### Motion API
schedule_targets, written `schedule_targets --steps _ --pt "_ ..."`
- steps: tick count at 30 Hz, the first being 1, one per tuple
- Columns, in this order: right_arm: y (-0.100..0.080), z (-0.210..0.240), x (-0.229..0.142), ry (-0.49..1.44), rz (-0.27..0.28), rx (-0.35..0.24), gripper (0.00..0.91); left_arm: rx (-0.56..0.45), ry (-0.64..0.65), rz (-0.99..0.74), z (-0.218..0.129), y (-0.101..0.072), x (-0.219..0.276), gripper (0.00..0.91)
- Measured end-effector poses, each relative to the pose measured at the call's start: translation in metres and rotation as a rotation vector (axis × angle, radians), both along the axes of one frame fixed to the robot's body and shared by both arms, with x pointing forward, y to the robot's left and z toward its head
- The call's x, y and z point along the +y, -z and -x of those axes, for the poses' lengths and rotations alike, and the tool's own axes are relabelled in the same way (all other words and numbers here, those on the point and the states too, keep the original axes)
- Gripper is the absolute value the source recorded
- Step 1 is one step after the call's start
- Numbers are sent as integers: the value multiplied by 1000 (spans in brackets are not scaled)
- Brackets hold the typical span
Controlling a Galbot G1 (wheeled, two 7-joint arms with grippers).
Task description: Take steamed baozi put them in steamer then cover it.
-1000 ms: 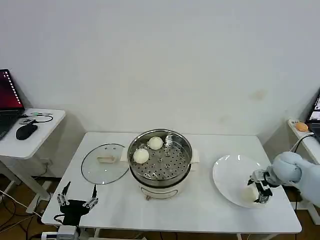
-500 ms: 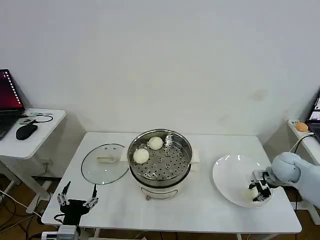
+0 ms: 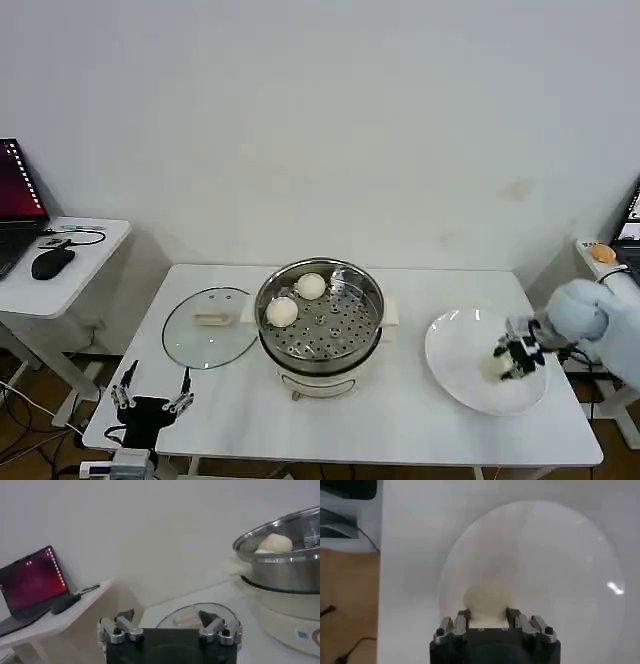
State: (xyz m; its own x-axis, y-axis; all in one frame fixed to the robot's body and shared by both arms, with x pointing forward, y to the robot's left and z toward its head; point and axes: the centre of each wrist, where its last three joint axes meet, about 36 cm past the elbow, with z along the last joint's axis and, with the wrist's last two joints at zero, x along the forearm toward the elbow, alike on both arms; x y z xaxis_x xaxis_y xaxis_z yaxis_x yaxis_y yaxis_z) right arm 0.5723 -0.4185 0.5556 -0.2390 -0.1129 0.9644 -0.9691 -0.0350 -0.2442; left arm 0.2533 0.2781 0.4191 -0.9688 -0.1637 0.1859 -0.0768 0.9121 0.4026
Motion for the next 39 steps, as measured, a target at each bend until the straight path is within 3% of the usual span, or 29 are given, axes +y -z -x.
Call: schedule_targets --steps 7,13,20,24,28,39 --pt "-64 -31 30 -50 -34 -105 514 2 -16 1 2 0 3 907" --pt "-112 -56 82 -149 -49 -167 514 1 -31 7 4 -1 6 907" --pt "-151 -69 162 -310 -60 -212 504 8 -51 20 8 0 5 907" --pt "-157 -72 208 -410 -57 -215 514 11 -62 17 11 0 6 907" --pt "-151 -72 252 -527 -44 -198 514 10 -74 16 13 -1 7 907" --pt "-102 -53 326 -842 -8 -125 514 12 -105 20 23 -4 8 907"
